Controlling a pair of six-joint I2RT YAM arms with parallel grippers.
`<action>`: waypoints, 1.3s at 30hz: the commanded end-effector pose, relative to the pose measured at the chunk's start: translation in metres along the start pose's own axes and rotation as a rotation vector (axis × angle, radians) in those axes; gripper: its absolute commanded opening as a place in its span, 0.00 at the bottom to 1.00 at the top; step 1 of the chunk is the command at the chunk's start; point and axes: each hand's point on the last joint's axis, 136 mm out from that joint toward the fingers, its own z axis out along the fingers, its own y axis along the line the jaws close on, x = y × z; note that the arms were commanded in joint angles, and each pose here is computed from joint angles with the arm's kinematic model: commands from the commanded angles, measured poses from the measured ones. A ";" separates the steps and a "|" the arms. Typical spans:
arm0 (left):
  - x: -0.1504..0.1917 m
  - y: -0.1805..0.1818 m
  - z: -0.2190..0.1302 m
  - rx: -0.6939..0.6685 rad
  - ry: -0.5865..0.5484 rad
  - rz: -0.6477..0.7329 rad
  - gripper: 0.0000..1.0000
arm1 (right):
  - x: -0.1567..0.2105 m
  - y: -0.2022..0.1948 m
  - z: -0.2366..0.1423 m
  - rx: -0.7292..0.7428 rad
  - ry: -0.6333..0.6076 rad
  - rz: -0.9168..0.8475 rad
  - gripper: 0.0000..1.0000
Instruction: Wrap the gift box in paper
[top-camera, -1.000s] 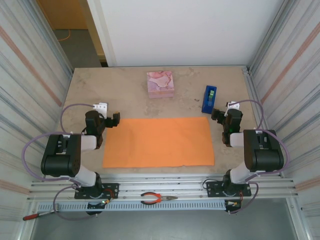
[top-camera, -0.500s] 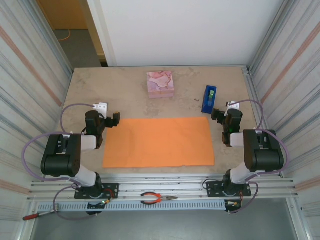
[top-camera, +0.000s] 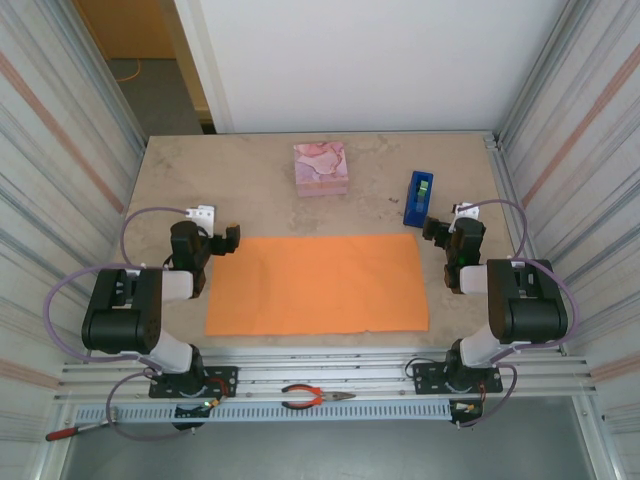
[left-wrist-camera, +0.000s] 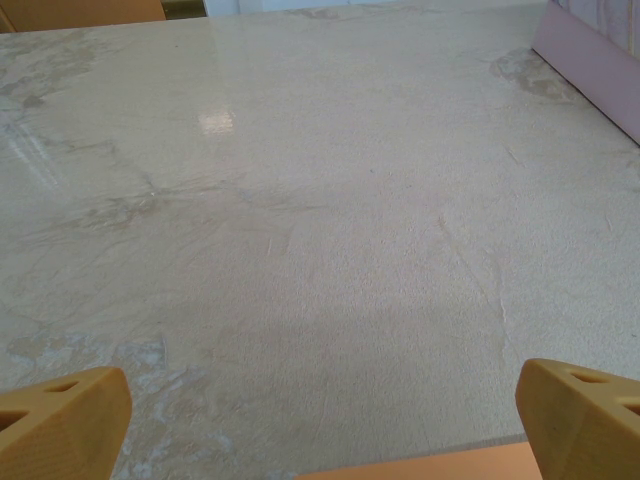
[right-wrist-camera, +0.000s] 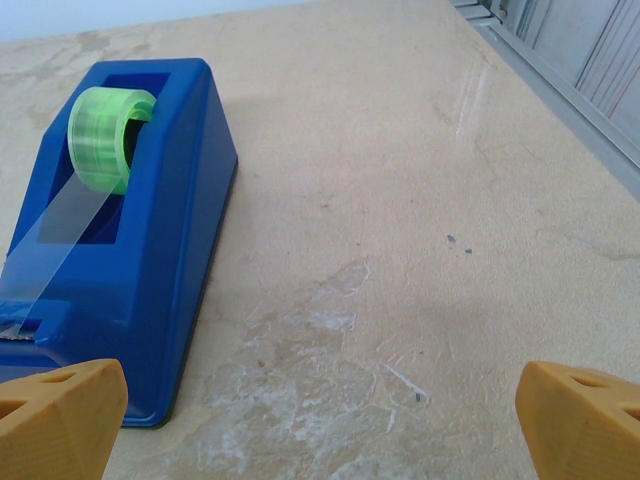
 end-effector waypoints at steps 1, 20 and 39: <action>-0.007 0.002 0.000 -0.012 -0.020 -0.003 0.99 | -0.002 -0.002 -0.002 0.013 -0.018 0.003 0.98; -0.007 0.004 0.002 -0.004 -0.016 -0.014 0.99 | -0.001 -0.002 -0.002 -0.002 -0.010 0.014 0.98; -0.051 -0.010 -0.020 -0.039 -0.014 0.080 0.99 | -0.088 -0.053 -0.049 0.223 -0.045 0.396 0.98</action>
